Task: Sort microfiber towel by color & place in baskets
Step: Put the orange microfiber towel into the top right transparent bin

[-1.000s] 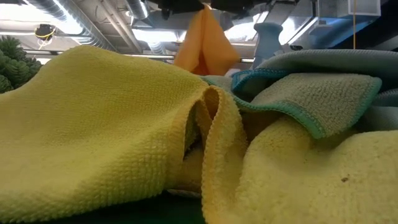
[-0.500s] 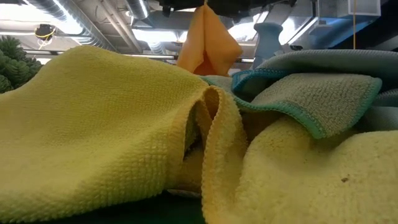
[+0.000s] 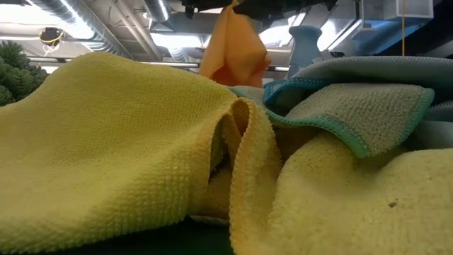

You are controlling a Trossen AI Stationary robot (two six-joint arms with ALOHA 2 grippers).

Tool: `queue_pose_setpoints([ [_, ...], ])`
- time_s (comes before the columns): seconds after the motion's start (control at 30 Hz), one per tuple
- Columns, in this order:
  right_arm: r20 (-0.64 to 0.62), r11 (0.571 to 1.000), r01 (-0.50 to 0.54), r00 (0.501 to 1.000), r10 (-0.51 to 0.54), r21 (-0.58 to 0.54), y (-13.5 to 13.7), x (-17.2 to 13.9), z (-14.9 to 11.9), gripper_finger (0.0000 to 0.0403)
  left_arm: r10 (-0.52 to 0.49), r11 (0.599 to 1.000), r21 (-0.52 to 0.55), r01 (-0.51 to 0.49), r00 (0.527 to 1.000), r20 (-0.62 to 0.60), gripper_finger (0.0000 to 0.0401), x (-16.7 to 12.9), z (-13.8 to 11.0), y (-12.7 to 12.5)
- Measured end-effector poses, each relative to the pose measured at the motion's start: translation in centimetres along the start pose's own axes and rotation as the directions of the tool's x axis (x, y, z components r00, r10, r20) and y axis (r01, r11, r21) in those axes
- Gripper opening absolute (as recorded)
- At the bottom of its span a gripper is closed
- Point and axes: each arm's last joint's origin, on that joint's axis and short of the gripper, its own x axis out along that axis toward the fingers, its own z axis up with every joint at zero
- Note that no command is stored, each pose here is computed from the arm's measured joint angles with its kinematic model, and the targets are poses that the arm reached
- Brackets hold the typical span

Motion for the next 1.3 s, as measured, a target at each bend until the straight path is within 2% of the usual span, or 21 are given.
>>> queue_pose_setpoints([
  [0.1,0.002,1.0,0.005,1.0,-0.005,-0.001,0.0,-0.3,0.2,0.002,0.0,1.0,0.0,0.0,1.0,0.002,0.0004,0.0,0.0,0.0],
  [0.23,-0.005,0.999,0.037,0.999,-0.037,-0.003,0.2,-1.5,0.8,0.0007,0.001,1.0,0.0,-0.001,1.0,0.004,0.0038,0.0,0.0,0.0],
  [0.47,-0.103,0.979,0.192,0.975,-0.198,-0.069,0.3,-5.3,3.8,0.0005,0.036,0.999,-0.001,-0.036,0.999,-0.013,0.0106,0.0,-0.1,0.1],
  [0.6,-0.172,0.956,0.273,0.942,-0.289,-0.112,0.4,-7.3,4.6,0.0006,0.033,0.999,0.0,-0.033,0.999,-0.025,0.0116,0.0,-0.2,0.1],
  [0.8,-0.227,0.93,0.352,0.902,-0.367,-0.103,-0.4,-10.7,4.8,0.0004,0.032,0.999,0.001,-0.032,0.999,-0.032,0.0117,0.0,-0.3,0.1],
  [1.0,-0.364,0.884,0.466,0.816,-0.449,-0.046,-2.8,-13.5,3.1,0.0003,0.032,0.999,0.001,-0.032,0.999,-0.033,0.0117,0.0,-0.3,0.1],
  [1.3,-0.607,0.812,0.583,0.651,-0.456,0.015,-5.4,-16.5,-0.9,0.0001,0.026,1.0,0.005,-0.026,0.997,-0.067,0.0118,0.0,-0.6,0.0],
])
